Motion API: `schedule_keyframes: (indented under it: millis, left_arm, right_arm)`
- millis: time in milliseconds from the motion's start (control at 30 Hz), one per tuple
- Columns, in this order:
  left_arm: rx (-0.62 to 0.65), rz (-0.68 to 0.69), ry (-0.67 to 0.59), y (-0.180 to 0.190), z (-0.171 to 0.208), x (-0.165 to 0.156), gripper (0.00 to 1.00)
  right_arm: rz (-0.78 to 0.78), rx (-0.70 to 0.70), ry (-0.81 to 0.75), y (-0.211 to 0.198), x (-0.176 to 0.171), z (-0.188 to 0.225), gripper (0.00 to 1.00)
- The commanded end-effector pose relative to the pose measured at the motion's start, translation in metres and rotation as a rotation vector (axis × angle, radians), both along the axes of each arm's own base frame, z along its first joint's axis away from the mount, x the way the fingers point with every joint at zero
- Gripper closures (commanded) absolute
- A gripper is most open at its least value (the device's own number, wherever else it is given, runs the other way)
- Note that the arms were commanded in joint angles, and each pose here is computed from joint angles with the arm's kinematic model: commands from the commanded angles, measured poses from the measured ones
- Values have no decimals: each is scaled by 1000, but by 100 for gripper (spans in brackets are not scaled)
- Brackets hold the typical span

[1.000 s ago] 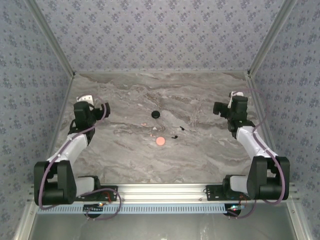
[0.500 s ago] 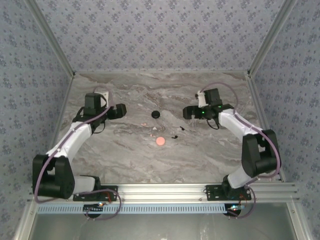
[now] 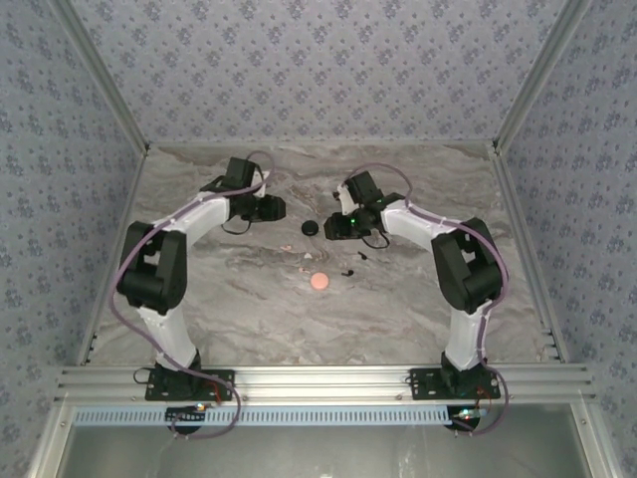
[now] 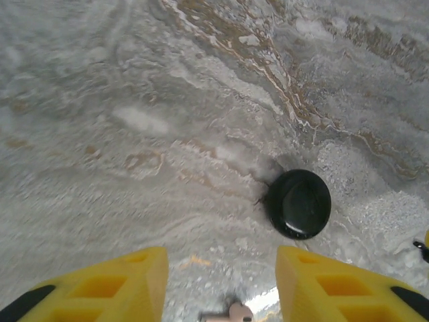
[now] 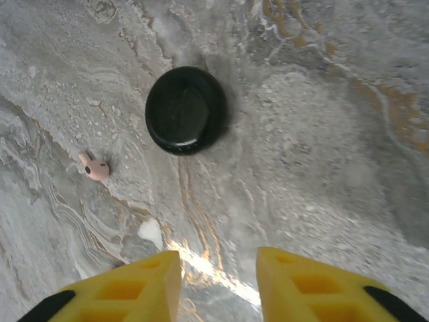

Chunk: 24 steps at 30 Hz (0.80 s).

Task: Insert wireless bluetooth earbuds into charging case

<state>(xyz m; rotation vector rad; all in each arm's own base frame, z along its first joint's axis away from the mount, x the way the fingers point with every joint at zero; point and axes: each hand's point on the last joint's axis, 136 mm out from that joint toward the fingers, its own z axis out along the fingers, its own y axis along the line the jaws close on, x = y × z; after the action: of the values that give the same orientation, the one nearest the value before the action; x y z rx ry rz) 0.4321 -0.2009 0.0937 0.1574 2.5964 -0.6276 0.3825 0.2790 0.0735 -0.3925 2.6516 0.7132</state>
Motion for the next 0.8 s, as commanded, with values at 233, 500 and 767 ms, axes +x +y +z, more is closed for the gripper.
schedule_keyframes:
  millis: [233, 500, 767]
  left_arm:
    - [-29, -72, 102, -40, -30, 14, 72]
    - [-37, -83, 151, -50, -50, 17, 75]
    - [-29, -99, 190, -53, -62, 10, 78]
  right_arm:
    - [-55, 29, 105, 24, 6, -18, 79]
    - [-65, 53, 135, 36, 11, -26, 81]
    - [-80, 54, 157, 41, 16, -34, 82]
